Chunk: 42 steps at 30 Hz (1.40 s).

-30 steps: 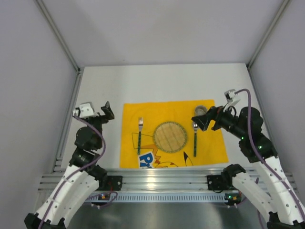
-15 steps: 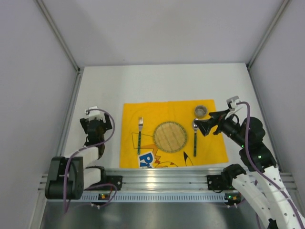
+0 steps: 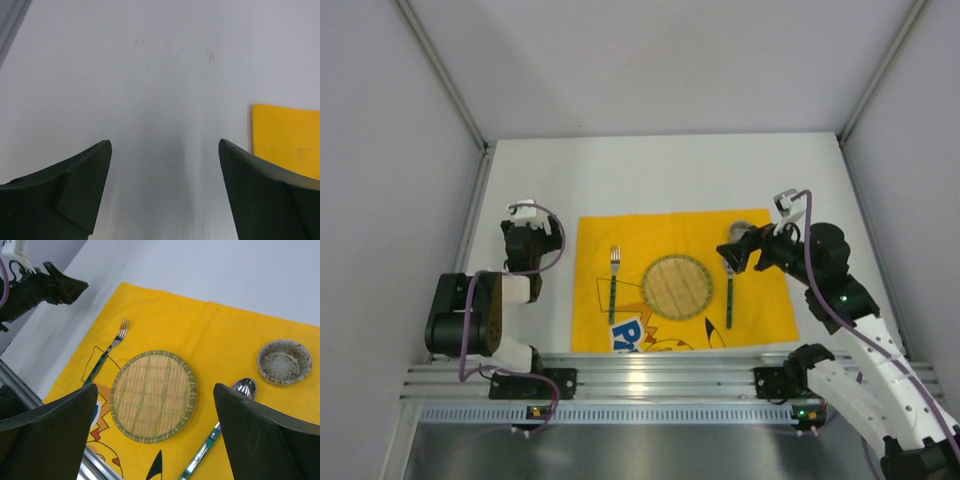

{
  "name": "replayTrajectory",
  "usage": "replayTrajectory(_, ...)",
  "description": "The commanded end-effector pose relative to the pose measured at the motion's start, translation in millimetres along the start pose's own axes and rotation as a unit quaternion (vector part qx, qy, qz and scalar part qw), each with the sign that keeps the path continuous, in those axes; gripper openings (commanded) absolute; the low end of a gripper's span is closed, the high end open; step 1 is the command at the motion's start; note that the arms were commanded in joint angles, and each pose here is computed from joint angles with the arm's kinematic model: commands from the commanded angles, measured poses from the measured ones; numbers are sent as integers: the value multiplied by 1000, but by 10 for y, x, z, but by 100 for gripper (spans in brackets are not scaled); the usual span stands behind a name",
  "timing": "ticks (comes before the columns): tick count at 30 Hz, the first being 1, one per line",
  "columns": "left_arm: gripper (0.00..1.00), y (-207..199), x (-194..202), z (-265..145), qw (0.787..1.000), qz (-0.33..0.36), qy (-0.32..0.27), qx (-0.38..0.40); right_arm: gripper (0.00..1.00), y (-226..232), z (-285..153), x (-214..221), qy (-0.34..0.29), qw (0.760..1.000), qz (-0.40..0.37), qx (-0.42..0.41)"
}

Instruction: Set the dinner table for one person

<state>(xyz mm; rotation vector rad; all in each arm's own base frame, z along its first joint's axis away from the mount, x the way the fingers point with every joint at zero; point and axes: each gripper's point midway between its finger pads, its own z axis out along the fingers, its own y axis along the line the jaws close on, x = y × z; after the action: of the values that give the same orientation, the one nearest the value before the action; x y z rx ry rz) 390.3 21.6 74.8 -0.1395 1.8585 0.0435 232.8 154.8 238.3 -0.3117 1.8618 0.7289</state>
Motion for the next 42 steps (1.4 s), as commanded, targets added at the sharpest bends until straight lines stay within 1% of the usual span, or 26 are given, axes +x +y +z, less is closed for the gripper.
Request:
replayTrajectory(1,93,-163,-93,3,998,7,-50,36,100,185,108,-406,-57,998,-5,-37)
replayTrajectory(2,93,-168,-122,6,997,11,-61,35,100,219,138,-455,-63,997,-2,-43)
replayTrajectory(3,95,-126,-98,16,997,18,-66,24,100,207,203,-431,-55,998,2,-43)
replayTrajectory(4,96,-217,-42,-20,997,23,-65,27,100,231,221,-471,-56,997,1,-47)
replayTrajectory(6,96,-212,-65,-22,997,23,-69,24,100,245,295,-443,-47,998,2,-51)
replayTrajectory(7,98,-215,-56,-33,997,20,-68,24,100,273,319,-427,-43,998,0,-56)
replayTrajectory(11,98,-142,-68,-11,998,9,-68,-1,100,243,401,-339,-28,998,-18,-50)
replayTrajectory(13,98,-134,-67,-21,998,8,-69,-1,100,97,432,-379,-37,999,-9,-6)
replayTrajectory(14,98,-128,-67,-27,998,8,-70,-3,100,14,438,-402,-42,999,14,22)
replayTrajectory(15,99,-136,-69,-31,997,8,-71,-1,100,-162,456,-334,-28,997,22,69)
replayTrajectory(16,99,-134,-76,-28,997,8,-71,-1,100,-217,468,-346,-23,996,25,87)
replayTrajectory(17,98,-130,-68,-30,997,8,-71,-2,100,-294,479,-255,-6,993,44,110)
replayTrajectory(18,98,-132,-75,-27,997,7,-71,-2,100,-484,526,-141,10,985,61,160)
replayTrajectory(19,98,-132,-80,-28,997,8,-72,-2,100,-548,532,-107,19,981,73,180)
replayTrajectory(22,98,-134,-74,-27,997,8,-71,-1,100,-673,569,228,72,972,84,206)
replayTrajectory(23,99,-133,-73,-31,997,8,-71,-1,100,-665,574,227,64,974,84,201)
replayTrajectory(25,98,-133,-73,-31,997,8,-71,-1,100,-689,557,390,70,974,85,198)
replayTrajectory(27,98,-134,-74,-27,997,8,-71,-1,100,-682,542,442,65,976,85,191)
replayTrajectory(28,99,-133,-68,-30,997,8,-71,-1,100,-707,528,555,75,974,86,193)
replayTrajectory(32,98,-133,-68,-30,997,8,-71,-1,100,-776,467,729,84,971,86,205)
replayTrajectory(34,98,-134,-80,-28,997,8,-72,-1,100,-797,413,717,72,972,77,209)
replayTrajectory(36,98,-134,-80,-28,997,8,-72,-1,100,-876,331,607,38,969,70,233)
replayTrajectory(37,98,-132,-80,-28,997,7,-72,-2,100,-928,292,647,33,966,69,245)
replayTrajectory(39,98,-132,-80,-28,997,8,-72,-2,100,-1018,241,602,3,961,67,267)
replayTrajectory(41,98,-132,-80,-28,997,8,-72,-2,100,-1046,257,576,-5,961,57,270)
replayTrajectory(42,98,-131,-75,-27,997,8,-71,-2,100,-1085,280,609,4,959,53,278)
